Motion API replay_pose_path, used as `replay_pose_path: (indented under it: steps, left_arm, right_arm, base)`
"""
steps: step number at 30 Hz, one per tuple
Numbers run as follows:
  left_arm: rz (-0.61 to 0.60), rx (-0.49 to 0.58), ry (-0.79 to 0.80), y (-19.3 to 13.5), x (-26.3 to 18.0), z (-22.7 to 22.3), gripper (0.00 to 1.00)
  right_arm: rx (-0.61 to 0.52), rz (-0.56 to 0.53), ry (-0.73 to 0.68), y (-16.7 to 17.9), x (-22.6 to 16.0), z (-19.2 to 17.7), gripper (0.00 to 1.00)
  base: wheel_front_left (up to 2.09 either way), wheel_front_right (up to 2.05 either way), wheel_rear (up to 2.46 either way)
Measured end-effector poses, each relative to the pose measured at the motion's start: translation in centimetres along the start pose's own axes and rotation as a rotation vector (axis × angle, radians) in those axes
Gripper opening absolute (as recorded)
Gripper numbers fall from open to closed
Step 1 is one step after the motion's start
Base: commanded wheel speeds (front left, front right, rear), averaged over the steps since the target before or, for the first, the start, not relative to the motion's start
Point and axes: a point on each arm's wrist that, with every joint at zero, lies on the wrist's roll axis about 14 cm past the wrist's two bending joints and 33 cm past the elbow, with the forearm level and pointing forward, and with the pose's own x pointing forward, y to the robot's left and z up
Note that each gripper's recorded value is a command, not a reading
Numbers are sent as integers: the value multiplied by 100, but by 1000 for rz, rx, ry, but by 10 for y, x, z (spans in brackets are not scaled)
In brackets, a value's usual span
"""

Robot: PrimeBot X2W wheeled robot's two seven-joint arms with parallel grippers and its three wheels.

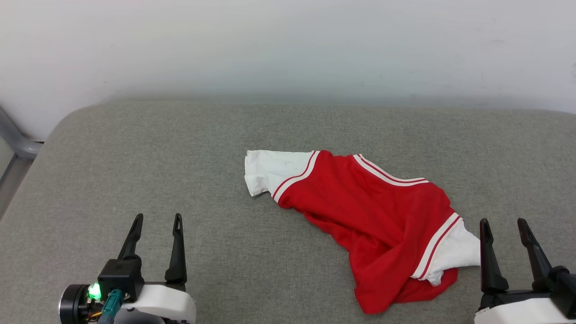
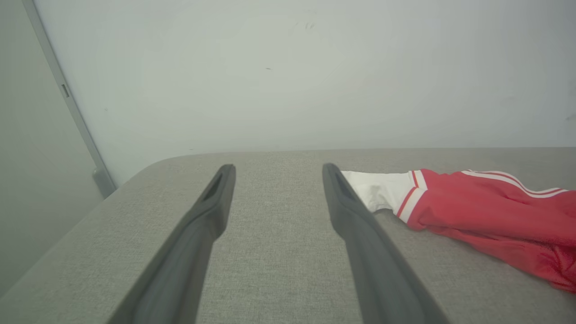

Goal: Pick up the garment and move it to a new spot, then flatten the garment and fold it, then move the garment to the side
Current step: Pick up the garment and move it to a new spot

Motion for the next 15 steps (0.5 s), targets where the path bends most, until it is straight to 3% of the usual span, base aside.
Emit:
replay_pose_path:
  steps: [15]
  left_arm:
    - [-29,-6,32,-9,-15,-12,100]
  right_arm:
    - [1,-7,36,-2,-14,-9,100]
  base:
    - [0,0,0]
